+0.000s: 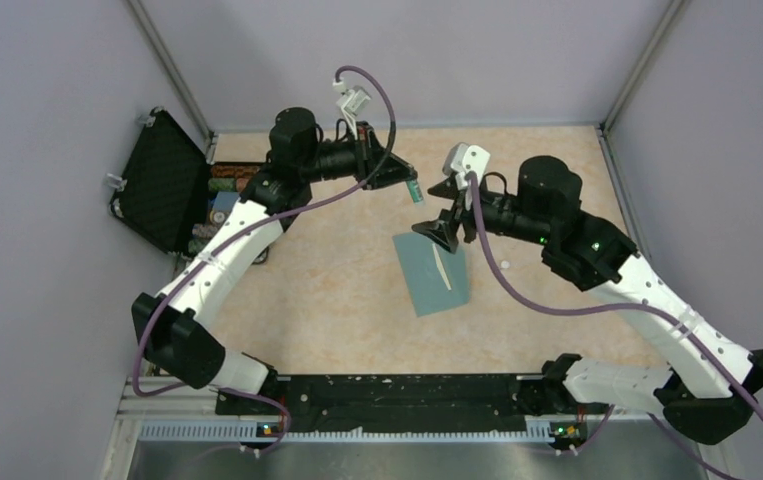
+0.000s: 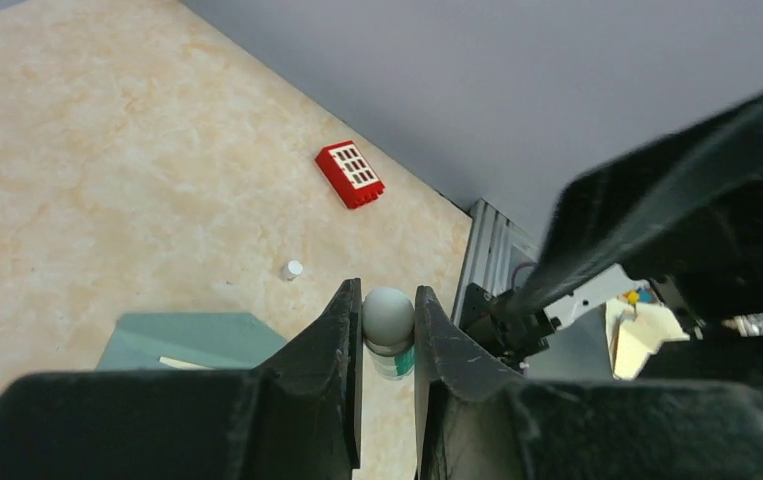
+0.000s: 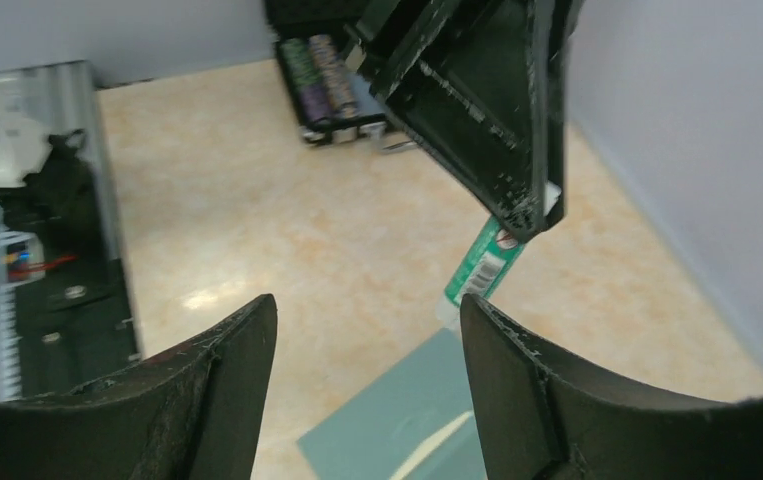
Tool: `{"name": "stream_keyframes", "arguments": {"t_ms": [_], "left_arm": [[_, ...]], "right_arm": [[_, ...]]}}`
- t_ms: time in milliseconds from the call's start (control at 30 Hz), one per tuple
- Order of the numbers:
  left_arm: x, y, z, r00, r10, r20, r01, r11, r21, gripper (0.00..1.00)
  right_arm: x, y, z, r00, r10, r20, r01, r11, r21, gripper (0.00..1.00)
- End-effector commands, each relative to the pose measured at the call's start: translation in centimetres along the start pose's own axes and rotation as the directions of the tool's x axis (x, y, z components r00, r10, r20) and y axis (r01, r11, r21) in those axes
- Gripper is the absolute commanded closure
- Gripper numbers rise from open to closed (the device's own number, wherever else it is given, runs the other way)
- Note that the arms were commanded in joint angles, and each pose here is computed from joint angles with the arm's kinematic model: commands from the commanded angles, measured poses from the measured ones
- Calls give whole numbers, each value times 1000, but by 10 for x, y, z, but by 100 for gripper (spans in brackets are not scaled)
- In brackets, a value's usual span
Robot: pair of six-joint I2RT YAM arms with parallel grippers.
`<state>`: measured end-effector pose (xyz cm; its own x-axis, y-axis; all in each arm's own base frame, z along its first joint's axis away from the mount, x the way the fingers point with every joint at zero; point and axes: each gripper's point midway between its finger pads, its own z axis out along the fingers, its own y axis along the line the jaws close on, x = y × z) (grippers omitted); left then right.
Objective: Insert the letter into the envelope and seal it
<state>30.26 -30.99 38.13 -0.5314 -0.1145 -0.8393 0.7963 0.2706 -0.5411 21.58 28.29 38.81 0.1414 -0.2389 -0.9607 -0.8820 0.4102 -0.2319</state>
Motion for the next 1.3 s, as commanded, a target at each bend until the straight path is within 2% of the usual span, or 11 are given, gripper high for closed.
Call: {"name": "stream_keyframes", "arguments": {"t_ms": [0, 133, 333, 533, 933, 1000, 1133, 1167, 1267], "left_arm": [[-19, -62, -13, 974, 220, 47, -225, 956, 186, 100], [-19, -73, -12, 971, 235, 37, -238, 949, 209, 100], [-18, -83, -8, 971, 237, 32, -238, 944, 230, 100], [-20, -89, -4, 972, 231, 39, -234, 942, 240, 100], [-30, -94, -2, 971, 233, 63, -241, 941, 238, 100], [-29, -94, -2, 972, 229, 61, -237, 942, 239, 100], [-29, -91, 0, 974, 218, 59, -226, 946, 232, 100], [-28, -89, 1, 975, 216, 58, -224, 948, 227, 96], [-30, -83, 3, 975, 209, 77, -221, 954, 202, 53]], "right_arm": [[21, 26, -17, 946, 305, -110, -322, 926, -199, 35], [24, -2, -14, 906, 417, -70, -423, 891, -166, 36], [9, -11, -6, 920, 392, 10, -383, 903, -195, 42], [5, -6, 0, 923, 386, 12, -369, 891, -265, 49], [25, -8, 7, 913, 408, -28, -402, 883, -241, 62], [24, -8, 7, 913, 407, -24, -400, 884, -241, 70], [21, -9, 7, 917, 399, -11, -389, 889, -241, 95], [20, -9, 7, 917, 398, -6, -388, 890, -240, 100], [12, -13, 7, 915, 402, 16, -388, 893, -228, 100]]}}
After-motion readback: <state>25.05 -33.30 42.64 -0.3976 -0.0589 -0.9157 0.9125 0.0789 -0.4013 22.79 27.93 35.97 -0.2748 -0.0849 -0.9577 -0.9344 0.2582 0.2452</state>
